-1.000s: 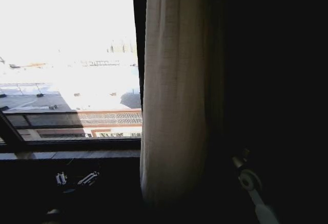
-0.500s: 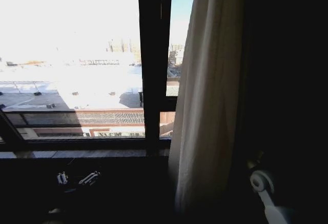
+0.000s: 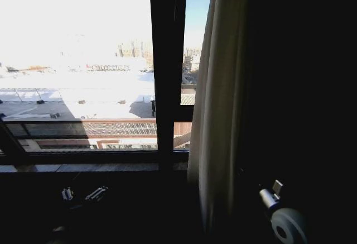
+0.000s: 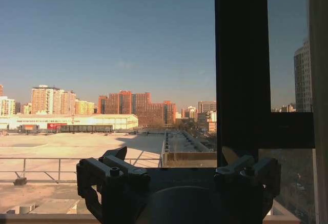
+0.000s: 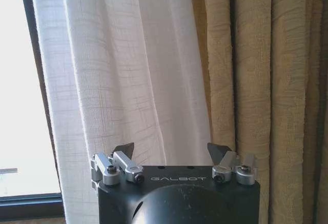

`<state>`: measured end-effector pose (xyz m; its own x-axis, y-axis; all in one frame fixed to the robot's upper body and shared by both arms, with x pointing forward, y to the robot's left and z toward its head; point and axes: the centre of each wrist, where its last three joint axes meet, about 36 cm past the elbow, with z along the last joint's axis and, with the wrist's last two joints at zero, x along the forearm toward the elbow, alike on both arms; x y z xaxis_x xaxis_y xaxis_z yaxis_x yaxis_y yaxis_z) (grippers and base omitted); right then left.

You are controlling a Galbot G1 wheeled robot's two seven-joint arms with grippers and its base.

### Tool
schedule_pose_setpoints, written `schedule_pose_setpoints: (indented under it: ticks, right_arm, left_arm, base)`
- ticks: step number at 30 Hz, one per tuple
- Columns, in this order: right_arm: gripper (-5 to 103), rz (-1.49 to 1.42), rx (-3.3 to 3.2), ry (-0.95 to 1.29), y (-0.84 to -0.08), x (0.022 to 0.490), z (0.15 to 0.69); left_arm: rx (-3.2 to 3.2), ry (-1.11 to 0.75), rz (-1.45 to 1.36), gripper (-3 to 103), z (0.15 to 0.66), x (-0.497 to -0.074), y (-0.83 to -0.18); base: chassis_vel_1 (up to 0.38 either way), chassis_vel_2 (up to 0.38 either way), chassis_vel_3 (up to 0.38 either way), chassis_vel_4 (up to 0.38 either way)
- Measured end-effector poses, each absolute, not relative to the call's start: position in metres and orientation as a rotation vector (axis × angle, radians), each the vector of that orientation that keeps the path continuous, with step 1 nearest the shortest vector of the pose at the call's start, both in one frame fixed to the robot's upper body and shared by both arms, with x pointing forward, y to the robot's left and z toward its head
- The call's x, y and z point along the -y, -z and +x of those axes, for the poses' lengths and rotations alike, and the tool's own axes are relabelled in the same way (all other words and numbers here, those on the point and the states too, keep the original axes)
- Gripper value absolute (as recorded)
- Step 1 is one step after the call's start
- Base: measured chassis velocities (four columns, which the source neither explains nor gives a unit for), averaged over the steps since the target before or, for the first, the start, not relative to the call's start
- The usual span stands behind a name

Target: Open the curtains by pulling them apart, changing their state from closed to fully open.

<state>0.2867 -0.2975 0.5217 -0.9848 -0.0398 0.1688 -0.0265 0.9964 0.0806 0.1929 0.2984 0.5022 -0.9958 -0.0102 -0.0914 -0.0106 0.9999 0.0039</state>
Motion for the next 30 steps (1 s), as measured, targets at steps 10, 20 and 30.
schedule_pose_setpoints:
  ticks: [10,20,30]
  right_arm:
    - [100,0.090,2.984,0.084,-0.528,0.287,0.280]
    - [100,0.079,2.985,0.024,-0.523,0.288,0.283]
    - [100,0.071,2.988,0.025,-0.520,0.291,0.288]
  left_arm:
    - [-3.048,-0.009,-0.007,100,0.194,-0.300,-0.503]
    - [-3.049,-0.002,-0.008,100,0.194,-0.299,-0.502]
    - [-3.049,-0.002,-0.013,100,0.193,-0.297,-0.503]
  base:
    - [0.000,0.000,0.000,0.000]
    - [0.034,0.039,-0.033,-0.034]
    - [0.200,0.204,-0.200,-0.208]
